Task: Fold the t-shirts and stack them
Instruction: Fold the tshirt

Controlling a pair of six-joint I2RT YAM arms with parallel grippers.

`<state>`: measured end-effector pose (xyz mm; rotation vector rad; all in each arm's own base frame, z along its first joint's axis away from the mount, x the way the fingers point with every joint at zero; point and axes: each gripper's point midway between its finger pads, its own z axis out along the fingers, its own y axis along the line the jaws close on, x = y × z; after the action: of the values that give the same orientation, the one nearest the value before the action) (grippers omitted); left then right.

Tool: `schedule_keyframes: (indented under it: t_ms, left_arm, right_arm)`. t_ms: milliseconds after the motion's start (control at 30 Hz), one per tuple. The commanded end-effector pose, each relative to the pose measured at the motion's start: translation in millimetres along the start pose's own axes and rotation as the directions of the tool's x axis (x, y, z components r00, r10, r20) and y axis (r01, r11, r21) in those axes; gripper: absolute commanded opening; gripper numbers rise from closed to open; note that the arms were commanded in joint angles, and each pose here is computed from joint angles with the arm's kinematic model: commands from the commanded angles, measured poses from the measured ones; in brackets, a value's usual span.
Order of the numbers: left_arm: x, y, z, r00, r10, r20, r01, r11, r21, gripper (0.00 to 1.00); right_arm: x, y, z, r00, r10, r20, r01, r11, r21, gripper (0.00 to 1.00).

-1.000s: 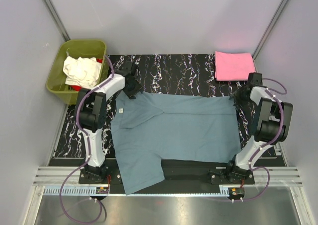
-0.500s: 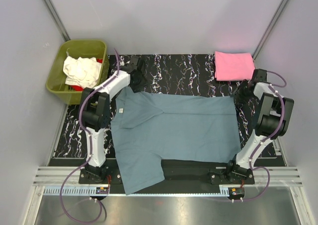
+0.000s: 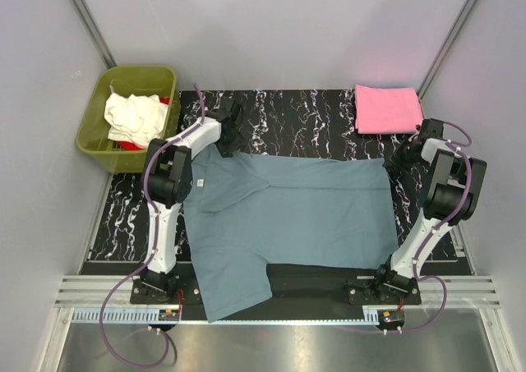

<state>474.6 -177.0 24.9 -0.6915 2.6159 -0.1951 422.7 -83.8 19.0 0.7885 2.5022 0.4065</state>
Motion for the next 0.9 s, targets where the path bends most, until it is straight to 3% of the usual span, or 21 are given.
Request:
schedule_keyframes:
  t_ms: [0,33,233,567,767,867]
  left_arm:
    - [-11.5,19.5,9.6,0.997,-0.058,0.047,0.062,0.993,-0.101,0.5]
    - [-9.3,25.4,9.6,0.997,-0.065,0.039,0.069,0.989,-0.129,0.5]
    - [-10.2,51.0,17.3,0.994,-0.096,0.056,0.106,0.966,-0.235,0.5]
    - [-17.3,47.5,28.7,0.981,-0.182,0.066,0.192,0.956,-0.224,0.49]
    - [-29.1,8.9,18.2,0.986,-0.162,0.044,0.164,0.985,-0.058,0.49]
    - [-46.9,-21.8,-11.8,0.991,-0.111,0.078,0.104,0.991,0.083,0.49]
  right_arm:
    - [-19.2,-2.5,-2.2,0.998,-0.012,0.066,0.012,1.0,-0.001,0.04]
    - [-21.4,-4.4,-5.6,0.996,-0.011,0.083,0.01,1.0,0.012,0.0]
    - [-26.3,-31.2,-17.6,0.98,0.066,0.186,-0.087,0.99,0.11,0.0]
    - [-28.0,-37.7,-26.6,0.96,0.123,0.253,-0.158,0.979,0.125,0.0]
    - [-36.7,-17.2,-20.5,0.963,0.136,0.231,-0.145,0.989,0.021,0.01]
    - [-46.7,3.0,-20.5,0.965,0.156,0.211,-0.145,0.987,-0.068,0.11]
